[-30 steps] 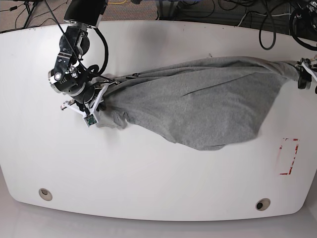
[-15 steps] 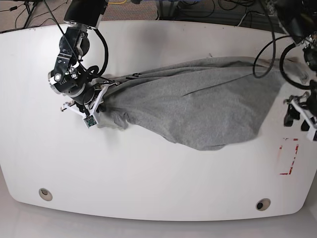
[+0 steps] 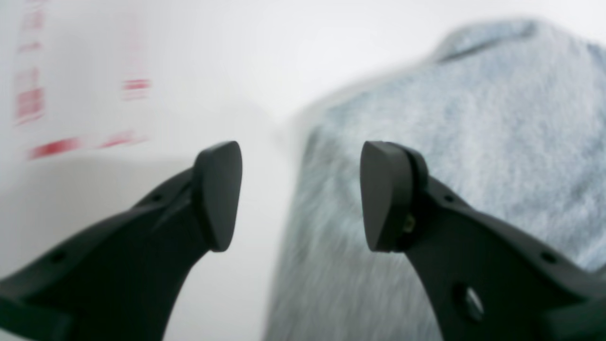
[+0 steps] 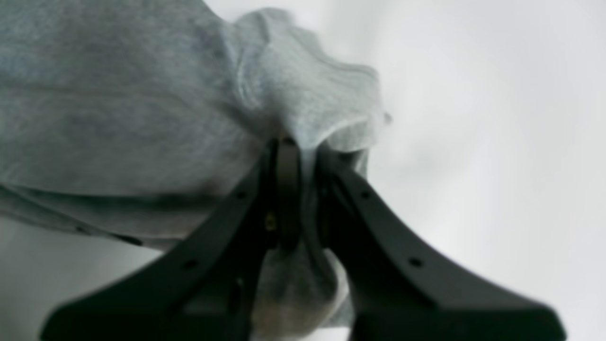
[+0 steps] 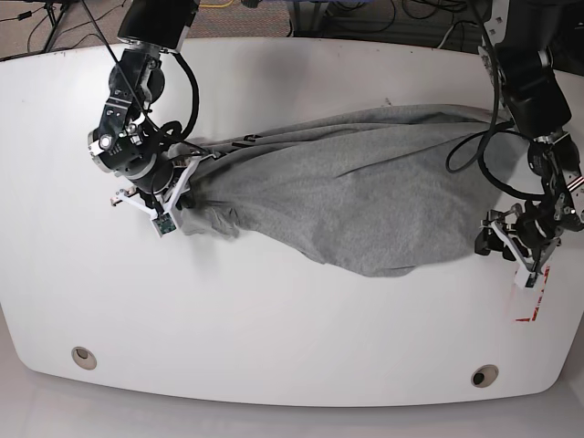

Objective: Layout the t-shirt on the table in an organized manner, then fold the t-shirt properly
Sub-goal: 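Release the shirt with the left gripper and move it to the shirt's hem, then grasp the grey shirt hem with the left gripper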

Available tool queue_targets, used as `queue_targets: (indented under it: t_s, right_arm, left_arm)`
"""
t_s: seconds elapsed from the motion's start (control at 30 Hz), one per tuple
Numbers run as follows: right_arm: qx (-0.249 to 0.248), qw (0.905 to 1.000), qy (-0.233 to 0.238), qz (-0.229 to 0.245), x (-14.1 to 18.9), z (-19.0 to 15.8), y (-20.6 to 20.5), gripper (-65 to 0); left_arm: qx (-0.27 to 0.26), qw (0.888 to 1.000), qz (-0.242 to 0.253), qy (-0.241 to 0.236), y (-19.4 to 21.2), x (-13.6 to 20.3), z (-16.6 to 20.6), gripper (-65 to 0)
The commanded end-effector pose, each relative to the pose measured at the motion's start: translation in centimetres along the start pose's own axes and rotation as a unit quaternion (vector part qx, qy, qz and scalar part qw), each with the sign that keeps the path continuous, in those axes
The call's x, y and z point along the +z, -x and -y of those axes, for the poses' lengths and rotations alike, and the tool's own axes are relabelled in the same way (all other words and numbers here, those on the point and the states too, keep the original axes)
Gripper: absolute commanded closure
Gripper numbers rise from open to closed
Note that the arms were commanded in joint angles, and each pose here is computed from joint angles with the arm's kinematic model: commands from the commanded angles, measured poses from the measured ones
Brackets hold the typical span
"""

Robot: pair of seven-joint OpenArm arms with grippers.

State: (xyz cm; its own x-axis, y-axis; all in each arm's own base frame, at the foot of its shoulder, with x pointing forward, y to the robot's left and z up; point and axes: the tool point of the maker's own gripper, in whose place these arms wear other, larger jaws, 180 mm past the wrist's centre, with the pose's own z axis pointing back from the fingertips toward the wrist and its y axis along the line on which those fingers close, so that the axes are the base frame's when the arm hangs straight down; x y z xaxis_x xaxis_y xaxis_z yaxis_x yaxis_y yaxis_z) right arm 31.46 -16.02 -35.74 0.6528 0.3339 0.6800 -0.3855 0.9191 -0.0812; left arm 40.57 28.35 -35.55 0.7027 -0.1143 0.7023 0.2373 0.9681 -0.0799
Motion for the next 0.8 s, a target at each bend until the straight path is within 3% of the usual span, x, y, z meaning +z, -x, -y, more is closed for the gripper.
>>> queue_targets:
  t_s: [0.0, 0.4, 0.7, 0.77]
  right_arm:
    - [0.004, 0.9996, 0.005, 0.029, 0.4, 0.5, -1.7, -0.8]
    - [0.005, 0.9995, 0.007, 0.030, 0.5, 0.7, -1.7, -0.8]
    - [0.005, 0.9995, 0.007, 0.030, 0.5, 0.7, -1.7, -0.8]
    - [0.005, 0.9995, 0.007, 0.030, 0.5, 0.7, -1.7, -0.8]
  left_arm:
    - [0.007, 1.000, 0.029, 0.001, -2.0, 0.0, -0.8, -37.4]
    - [0.060, 0.997, 0.004, 0.041, 1.3, -3.4, 0.5, -37.4]
    - [0.049, 0.996, -0.013, 0.069, 1.9, -4.9, 3.5, -36.8]
    - [0.043, 0.996, -0.017, 0.073, 2.0, -5.1, 3.9, -32.8]
